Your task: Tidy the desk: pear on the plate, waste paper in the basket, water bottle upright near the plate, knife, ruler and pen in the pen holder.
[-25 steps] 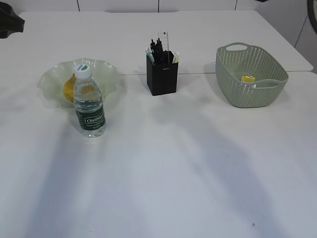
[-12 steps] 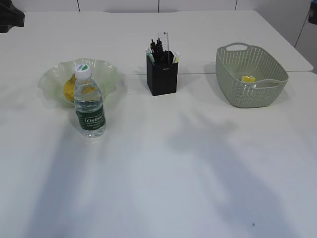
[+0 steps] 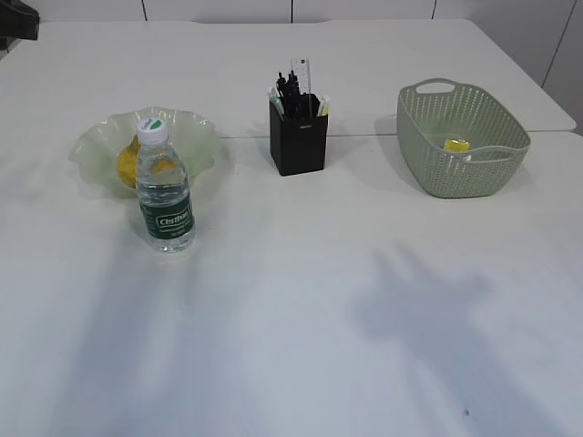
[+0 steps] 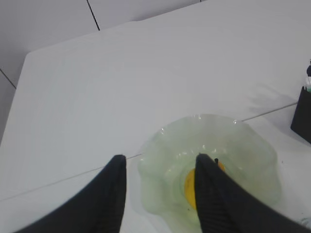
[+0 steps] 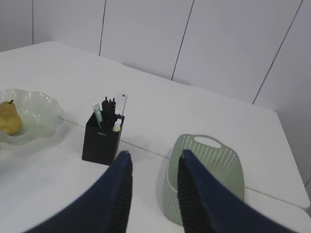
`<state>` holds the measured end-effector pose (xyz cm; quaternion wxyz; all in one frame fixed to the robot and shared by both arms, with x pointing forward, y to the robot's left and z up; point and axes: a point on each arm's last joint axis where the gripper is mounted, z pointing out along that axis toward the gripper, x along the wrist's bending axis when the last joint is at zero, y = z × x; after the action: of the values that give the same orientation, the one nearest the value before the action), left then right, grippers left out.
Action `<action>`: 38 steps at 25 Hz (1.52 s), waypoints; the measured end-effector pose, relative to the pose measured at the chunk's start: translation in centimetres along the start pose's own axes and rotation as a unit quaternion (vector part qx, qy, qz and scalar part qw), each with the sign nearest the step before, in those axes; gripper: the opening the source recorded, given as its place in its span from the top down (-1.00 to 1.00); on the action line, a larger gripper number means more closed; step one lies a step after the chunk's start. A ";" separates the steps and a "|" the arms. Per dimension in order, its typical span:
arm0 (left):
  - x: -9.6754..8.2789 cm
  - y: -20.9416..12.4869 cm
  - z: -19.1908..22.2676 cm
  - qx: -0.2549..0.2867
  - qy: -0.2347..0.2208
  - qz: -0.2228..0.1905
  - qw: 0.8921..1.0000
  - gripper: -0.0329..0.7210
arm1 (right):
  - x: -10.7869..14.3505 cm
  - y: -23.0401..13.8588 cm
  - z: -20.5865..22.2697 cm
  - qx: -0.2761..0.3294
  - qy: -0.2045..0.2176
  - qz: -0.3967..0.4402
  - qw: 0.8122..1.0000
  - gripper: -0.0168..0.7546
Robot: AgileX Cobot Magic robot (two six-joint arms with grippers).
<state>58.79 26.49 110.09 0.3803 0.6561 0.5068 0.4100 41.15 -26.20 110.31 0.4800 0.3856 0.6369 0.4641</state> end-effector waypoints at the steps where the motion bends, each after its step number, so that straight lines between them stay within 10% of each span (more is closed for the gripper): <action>1: 0.0 0.0 -0.2 -0.005 0.001 0.005 1.000 0.05 | 0.0 -0.2 -0.5 0.003 -0.004 0.002 1.000 0.32; 38: -0.6 -6.7 -20.4 -0.099 0.023 -0.010 0.995 0.06 | -0.6 -4.3 -10.3 0.068 -0.100 0.073 0.990 0.34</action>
<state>37.47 28.96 111.55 0.4355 0.6005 0.4785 0.4698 31.07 -30.24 107.47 0.4792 0.5071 0.5857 0.4125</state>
